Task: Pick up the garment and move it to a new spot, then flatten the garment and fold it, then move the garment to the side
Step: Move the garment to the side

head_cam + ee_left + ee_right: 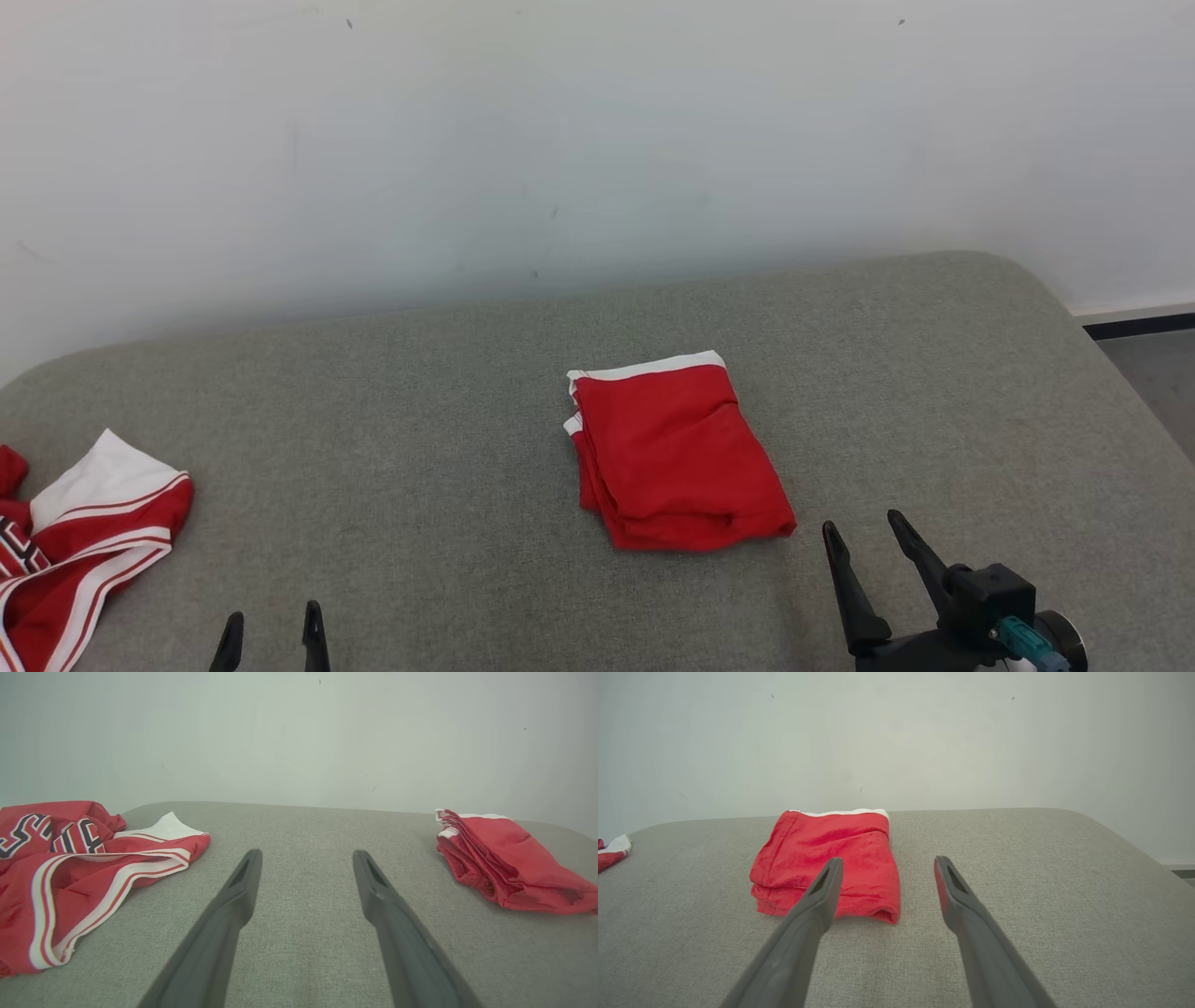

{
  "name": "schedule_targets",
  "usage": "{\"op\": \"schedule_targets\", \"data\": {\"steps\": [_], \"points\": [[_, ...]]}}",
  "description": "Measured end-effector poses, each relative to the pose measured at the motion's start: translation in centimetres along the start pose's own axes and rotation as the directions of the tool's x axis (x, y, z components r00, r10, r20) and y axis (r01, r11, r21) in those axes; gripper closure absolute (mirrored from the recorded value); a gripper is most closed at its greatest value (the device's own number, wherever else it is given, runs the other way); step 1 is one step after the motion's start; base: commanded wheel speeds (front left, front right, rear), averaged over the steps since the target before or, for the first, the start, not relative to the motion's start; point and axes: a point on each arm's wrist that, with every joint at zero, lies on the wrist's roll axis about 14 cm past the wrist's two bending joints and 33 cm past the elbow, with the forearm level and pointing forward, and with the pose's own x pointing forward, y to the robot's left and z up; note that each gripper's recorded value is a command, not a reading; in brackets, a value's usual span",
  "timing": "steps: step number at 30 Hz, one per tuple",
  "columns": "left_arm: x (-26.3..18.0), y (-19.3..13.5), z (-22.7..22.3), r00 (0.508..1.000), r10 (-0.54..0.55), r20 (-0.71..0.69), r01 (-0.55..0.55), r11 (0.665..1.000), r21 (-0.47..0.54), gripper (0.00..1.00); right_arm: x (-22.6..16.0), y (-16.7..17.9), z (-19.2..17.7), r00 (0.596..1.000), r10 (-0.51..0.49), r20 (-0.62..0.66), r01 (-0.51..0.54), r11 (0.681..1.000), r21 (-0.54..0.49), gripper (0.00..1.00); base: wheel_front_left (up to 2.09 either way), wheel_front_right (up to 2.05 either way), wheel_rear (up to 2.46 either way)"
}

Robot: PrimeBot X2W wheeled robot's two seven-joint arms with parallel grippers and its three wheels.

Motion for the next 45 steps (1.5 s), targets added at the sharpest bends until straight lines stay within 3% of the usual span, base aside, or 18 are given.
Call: {"op": "schedule_targets", "data": {"steps": [14, 20, 26, 34, 38, 45], "points": [[-0.6, -0.1, -0.3, 1.0, 0.006, -0.008, -0.006, 1.0, -0.012, 0.0, 1.1, 0.1, -0.1, 1.0, 0.013, -0.017, -0.013, 1.0, -0.008, 0.0, 0.0, 0.0, 0.0], [-1.0, 0.1, -0.3, 1.0, 0.016, -0.01, -0.016, 1.0, -0.016, 0.0, 4.4, 0.2, 2.1, 0.997, 0.078, -0.016, -0.079, 0.991, -0.104, 0.0, 0.0, 0.0, 0.0], [-1.3, 0.5, -0.5, 1.0, 0.021, -0.015, -0.021, 1.0, -0.014, 0.0, 8.6, -0.9, 1.6, 0.983, 0.074, -0.168, -0.098, 0.985, -0.139, 0.0, 0.0, 0.0, 0.0], [-1.2, 2.0, -0.7, 0.998, 0.066, -0.025, -0.066, 0.998, -0.011, 0.0, 12.0, -1.8, -2.8, 0.894, 0.045, -0.445, -0.099, 0.99, -0.099, 0.0, 0.0, 0.0, 0.0], [-1.1, 2.8, -0.8, 0.996, 0.089, -0.033, -0.089, 0.996, -0.006, 0.0, 13.0, -1.6, -4.3, 0.858, 0.049, -0.512, -0.107, 0.991, -0.085, 0.0, 0.0, 0.0, 0.0], [-1.0, 4.4, -1.9, 0.988, 0.136, -0.071, -0.136, 0.991, 0.008, 0.0, 13.8, -0.5, -9.4, 0.736, 0.064, -0.674, -0.132, 0.99, -0.051, 0.0, 0.0, 0.0, 0.0]]}}
